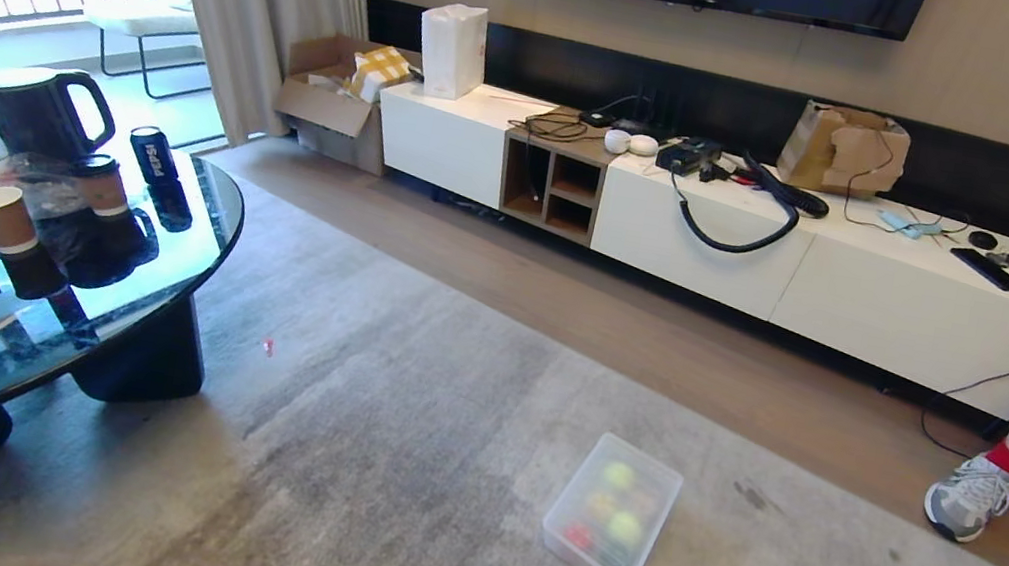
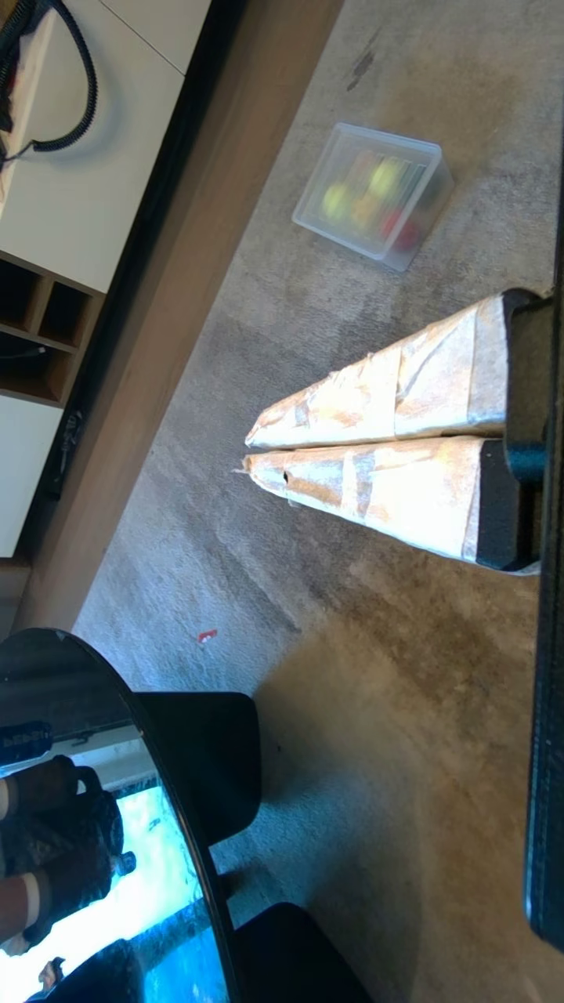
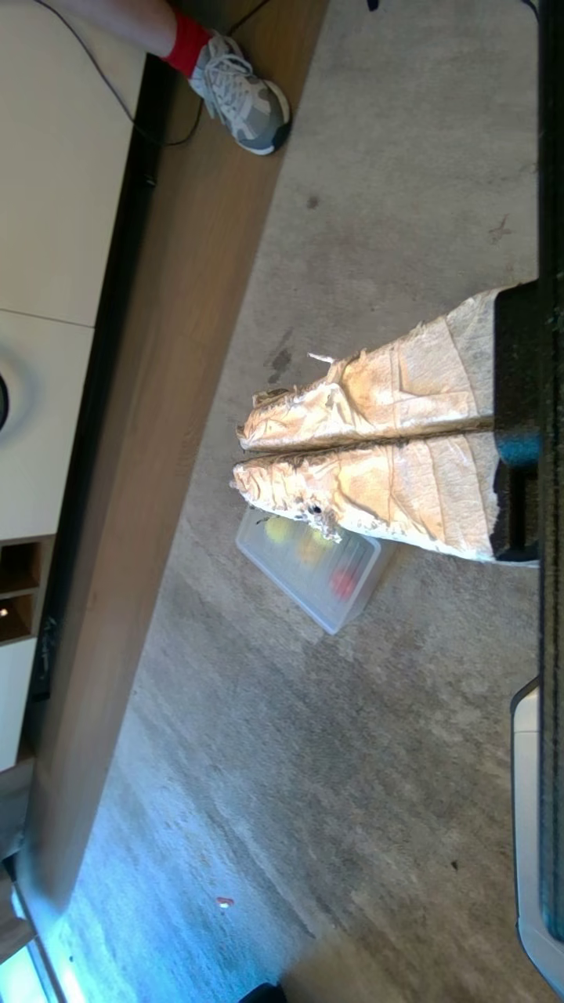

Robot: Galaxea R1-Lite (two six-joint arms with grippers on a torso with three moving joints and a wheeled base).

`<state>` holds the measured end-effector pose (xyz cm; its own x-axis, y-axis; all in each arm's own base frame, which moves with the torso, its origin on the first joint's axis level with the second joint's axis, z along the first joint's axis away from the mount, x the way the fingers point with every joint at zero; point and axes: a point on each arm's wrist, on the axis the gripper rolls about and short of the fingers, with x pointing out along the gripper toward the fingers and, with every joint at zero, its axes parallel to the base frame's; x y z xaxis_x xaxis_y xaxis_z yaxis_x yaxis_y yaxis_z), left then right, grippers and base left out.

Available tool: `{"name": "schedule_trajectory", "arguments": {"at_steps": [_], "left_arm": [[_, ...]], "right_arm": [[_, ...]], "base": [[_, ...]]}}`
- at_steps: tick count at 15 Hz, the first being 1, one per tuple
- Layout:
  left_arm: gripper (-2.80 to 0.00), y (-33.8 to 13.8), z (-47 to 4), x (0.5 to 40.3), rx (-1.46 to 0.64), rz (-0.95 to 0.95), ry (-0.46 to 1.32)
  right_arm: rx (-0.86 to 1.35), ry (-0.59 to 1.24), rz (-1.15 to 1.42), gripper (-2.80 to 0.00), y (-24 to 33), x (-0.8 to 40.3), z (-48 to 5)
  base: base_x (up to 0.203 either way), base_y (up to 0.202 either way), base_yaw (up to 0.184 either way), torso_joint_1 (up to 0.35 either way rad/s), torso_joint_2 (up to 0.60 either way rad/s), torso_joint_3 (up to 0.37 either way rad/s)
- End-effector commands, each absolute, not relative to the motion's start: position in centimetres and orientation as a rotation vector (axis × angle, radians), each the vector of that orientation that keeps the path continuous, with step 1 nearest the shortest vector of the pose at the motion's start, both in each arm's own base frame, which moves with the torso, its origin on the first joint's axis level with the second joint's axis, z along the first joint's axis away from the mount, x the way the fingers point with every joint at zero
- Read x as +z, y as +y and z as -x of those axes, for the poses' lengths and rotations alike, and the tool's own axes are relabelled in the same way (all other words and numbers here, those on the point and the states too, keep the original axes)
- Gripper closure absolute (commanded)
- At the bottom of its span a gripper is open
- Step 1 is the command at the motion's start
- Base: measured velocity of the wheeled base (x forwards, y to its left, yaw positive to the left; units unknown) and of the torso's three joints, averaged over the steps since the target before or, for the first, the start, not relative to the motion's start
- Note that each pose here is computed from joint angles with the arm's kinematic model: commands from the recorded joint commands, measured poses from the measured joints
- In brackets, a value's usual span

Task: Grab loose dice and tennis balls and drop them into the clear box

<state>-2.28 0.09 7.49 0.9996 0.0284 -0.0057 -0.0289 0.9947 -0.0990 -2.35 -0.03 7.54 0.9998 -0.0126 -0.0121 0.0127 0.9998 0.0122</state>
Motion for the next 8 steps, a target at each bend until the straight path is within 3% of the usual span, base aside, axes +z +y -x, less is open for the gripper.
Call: {"name": "schedule_trajectory", "arguments": {"at_steps": [1,6,8], "left_arm": [[0.0,0.09,2.28,7.49,0.029,0.1,0.005],[0.0,0.09,2.28,7.49,0.028,0.097,0.005],[0.0,0.09,2.28,7.49,0.028,0.084,0.005]], "right_arm": [[-0.012,0.014,-0.012,0.0,-0.03,7.54,2.34],[-0.012,0.014,-0.014,0.0,-0.03,7.54,2.34],[-0.012,0.014,-0.012,0.0,-0.03,7.54,2.34]], "base": [[0.0,0.0,0.0,0.0,0.01,0.205],[0.0,0.0,0.0,0.003,0.0,0.194],[0.0,0.0,0.0,0.005,0.0,0.064]]}}
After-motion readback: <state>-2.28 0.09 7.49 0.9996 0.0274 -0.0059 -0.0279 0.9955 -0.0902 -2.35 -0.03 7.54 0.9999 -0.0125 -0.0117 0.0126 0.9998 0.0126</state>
